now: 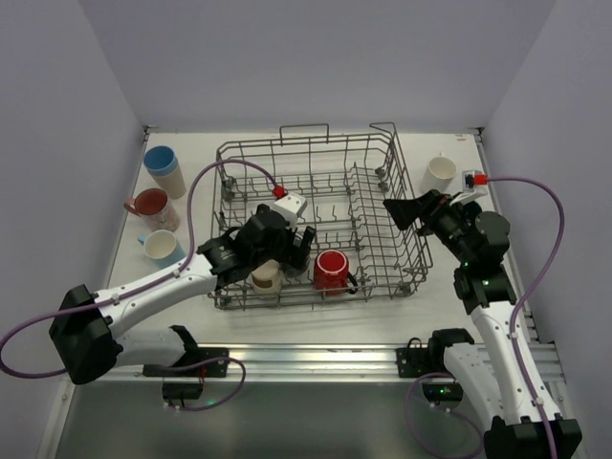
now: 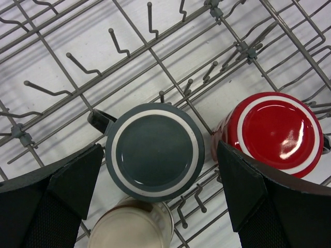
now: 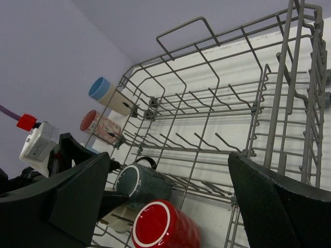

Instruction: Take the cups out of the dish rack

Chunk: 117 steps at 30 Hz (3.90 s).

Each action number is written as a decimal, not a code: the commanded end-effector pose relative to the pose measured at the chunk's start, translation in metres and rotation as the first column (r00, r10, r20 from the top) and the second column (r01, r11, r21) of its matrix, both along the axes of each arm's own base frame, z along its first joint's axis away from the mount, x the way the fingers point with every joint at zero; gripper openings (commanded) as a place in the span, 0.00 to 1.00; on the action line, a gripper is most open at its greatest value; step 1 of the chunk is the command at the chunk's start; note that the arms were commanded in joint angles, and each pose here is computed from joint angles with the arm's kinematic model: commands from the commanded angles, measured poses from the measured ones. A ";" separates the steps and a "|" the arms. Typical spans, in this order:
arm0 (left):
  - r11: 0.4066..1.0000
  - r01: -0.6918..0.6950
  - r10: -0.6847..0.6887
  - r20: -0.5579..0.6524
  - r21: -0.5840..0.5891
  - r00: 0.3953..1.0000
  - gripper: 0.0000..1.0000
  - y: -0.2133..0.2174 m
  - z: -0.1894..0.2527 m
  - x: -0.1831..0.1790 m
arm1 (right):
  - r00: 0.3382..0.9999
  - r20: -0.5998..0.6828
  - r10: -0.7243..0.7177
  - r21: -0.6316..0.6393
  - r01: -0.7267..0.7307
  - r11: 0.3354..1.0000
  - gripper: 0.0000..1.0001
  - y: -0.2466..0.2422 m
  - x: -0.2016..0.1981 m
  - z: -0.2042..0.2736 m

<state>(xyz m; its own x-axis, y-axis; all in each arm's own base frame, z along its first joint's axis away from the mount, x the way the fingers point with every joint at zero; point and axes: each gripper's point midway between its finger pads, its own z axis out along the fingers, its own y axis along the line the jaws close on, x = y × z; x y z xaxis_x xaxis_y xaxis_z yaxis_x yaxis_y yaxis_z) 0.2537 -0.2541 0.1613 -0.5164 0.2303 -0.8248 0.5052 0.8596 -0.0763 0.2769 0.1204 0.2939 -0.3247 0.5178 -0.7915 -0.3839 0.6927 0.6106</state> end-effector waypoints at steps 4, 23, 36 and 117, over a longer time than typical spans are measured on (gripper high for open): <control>1.000 -0.002 0.002 0.027 -0.016 1.000 1.00 -0.015 -0.003 0.012 | 0.998 0.042 0.046 -0.002 -0.046 0.999 0.99 0.008 -0.003 0.007; 0.993 -0.077 0.076 0.015 0.089 0.997 1.00 -0.004 -0.040 0.023 | 0.997 0.038 0.069 -0.003 -0.069 0.998 0.99 0.013 -0.004 0.008; 0.997 -0.074 0.072 0.055 0.032 0.996 0.19 -0.005 -0.013 0.022 | 0.983 0.128 0.128 0.036 -0.134 0.990 0.99 0.023 -0.031 0.060; 0.762 0.176 0.087 0.368 -0.623 0.926 1.00 0.048 0.225 -0.040 | 0.873 0.286 0.396 0.059 -0.428 0.902 0.00 0.127 -0.070 0.134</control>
